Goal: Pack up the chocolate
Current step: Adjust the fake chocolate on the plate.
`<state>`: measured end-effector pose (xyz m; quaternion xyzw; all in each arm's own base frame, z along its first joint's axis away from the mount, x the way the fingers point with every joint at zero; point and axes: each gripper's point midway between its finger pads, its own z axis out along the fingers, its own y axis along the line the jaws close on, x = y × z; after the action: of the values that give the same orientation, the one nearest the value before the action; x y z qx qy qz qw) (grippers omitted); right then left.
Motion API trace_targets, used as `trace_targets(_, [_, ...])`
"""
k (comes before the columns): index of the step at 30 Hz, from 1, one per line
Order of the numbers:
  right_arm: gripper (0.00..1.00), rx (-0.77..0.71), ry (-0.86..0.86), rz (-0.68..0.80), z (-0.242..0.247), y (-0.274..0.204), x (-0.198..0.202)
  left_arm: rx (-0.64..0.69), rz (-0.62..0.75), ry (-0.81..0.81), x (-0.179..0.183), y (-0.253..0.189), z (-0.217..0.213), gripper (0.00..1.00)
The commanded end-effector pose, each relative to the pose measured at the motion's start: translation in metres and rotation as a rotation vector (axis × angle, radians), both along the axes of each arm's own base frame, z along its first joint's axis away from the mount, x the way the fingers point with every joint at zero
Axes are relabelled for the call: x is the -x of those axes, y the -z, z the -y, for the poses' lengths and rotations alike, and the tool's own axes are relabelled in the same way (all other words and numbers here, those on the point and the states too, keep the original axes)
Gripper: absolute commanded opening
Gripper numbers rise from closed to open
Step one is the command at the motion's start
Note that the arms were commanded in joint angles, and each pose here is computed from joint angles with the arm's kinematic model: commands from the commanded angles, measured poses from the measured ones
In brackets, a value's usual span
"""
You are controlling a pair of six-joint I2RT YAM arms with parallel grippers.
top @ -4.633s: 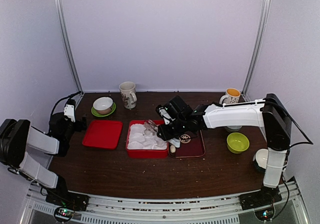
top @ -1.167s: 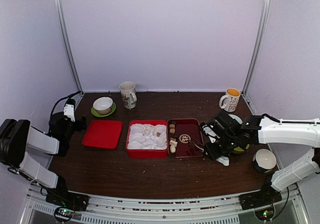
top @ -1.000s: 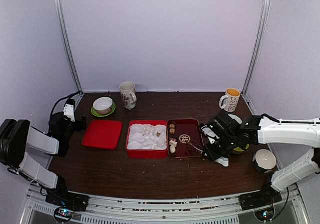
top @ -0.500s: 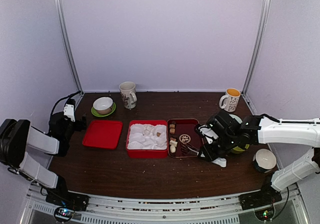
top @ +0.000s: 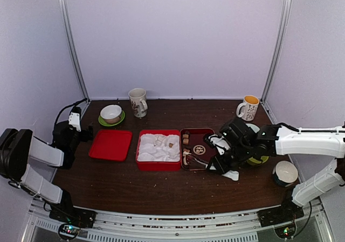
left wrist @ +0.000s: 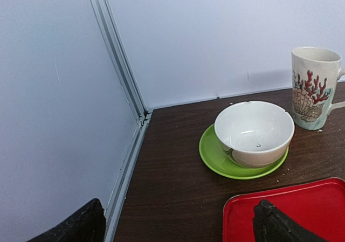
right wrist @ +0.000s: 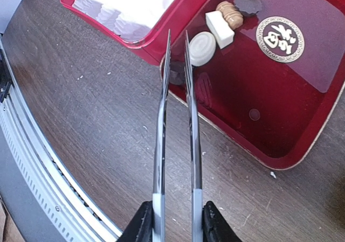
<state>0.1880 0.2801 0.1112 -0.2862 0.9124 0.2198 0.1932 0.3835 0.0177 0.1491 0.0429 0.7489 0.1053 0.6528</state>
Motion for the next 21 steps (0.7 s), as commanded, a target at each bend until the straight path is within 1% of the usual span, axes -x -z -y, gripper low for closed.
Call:
trace_targets(1, [0.28, -0.062, -0.031, 0.018, -0.021, -0.014, -0.004, 0.001, 0.063, -0.014, -0.004, -0.017, -0.004, 0.98])
trace_targets(6, [0.26, -0.065, -0.043, 0.013, -0.025, -0.013, -0.003, 0.001, 0.063, -0.014, -0.004, -0.017, -0.004, 0.98])
trace_targets(21, [0.25, -0.003, -0.073, -0.027, -0.023, 0.004, 0.001, 0.001, 0.063, -0.014, -0.004, -0.017, -0.004, 0.98])
